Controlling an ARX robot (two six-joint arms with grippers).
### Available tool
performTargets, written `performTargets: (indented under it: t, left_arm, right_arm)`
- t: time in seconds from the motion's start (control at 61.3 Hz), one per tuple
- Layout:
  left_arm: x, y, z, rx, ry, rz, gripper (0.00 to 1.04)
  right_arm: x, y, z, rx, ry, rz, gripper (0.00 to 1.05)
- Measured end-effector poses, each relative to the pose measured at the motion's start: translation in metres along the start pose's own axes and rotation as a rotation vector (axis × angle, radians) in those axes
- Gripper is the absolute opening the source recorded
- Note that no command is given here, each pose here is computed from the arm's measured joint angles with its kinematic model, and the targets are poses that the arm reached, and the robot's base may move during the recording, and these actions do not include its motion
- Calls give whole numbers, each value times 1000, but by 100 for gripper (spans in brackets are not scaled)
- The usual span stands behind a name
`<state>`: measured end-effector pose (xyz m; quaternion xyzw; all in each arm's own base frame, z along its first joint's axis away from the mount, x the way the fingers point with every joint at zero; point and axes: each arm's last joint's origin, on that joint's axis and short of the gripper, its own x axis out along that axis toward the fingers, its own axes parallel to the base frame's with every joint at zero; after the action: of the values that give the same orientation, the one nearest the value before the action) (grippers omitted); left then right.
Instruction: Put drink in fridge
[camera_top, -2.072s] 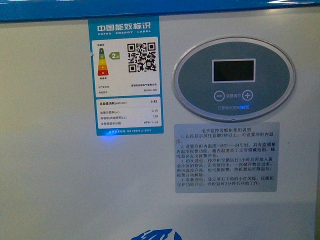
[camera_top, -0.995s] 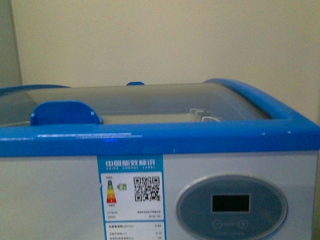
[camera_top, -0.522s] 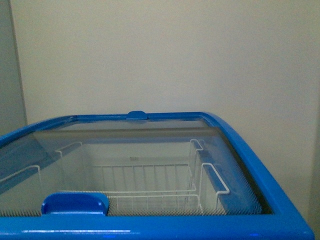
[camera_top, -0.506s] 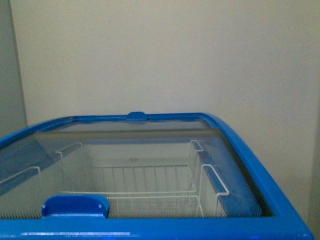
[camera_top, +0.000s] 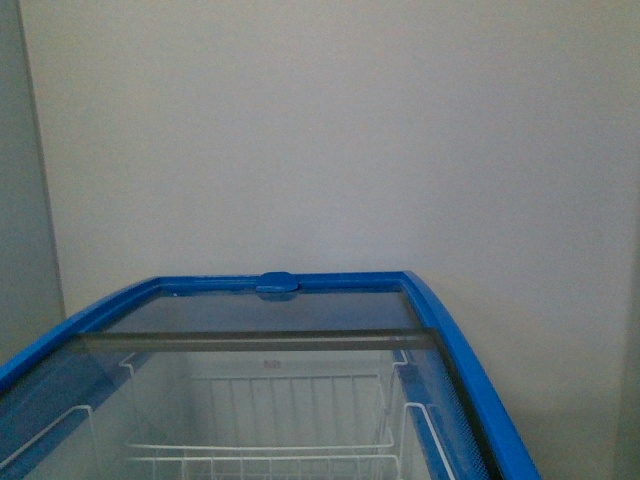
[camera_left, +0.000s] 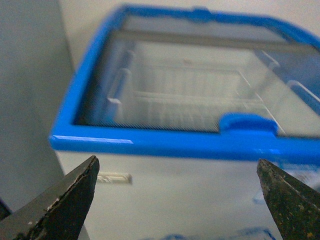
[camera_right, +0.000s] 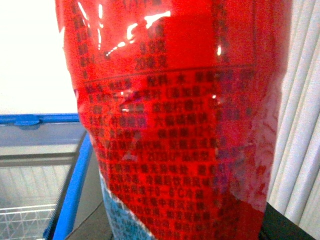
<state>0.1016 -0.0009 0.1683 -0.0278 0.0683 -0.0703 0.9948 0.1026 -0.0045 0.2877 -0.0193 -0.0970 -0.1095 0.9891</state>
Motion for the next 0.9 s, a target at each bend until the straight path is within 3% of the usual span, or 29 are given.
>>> performTargets:
  t: [0.082,0.228,0.408,0.538,0.75,0.897]
  left_arm:
    - [17,0,5,7,76,-100,97]
    - [46,0,11,166,51,-266,97]
    - [95,8,31,616,-115,-502,97]
    - [126,18,21,878,-51,-663,97]
    - [157,25,28,1128,-73,-716,97]
    - [173,24,37,1192,-104,-720,97]
  right_arm:
    - [0,0,0,0,0,4,39]
    - [0,0,0,0,0,1,39]
    - [0,0,0,0,0,2,39]
    - [0,0,0,0,0,2,39]
    - [0,0,0,0,0,1,39]
    - [0,0,0,0,0,2,39]
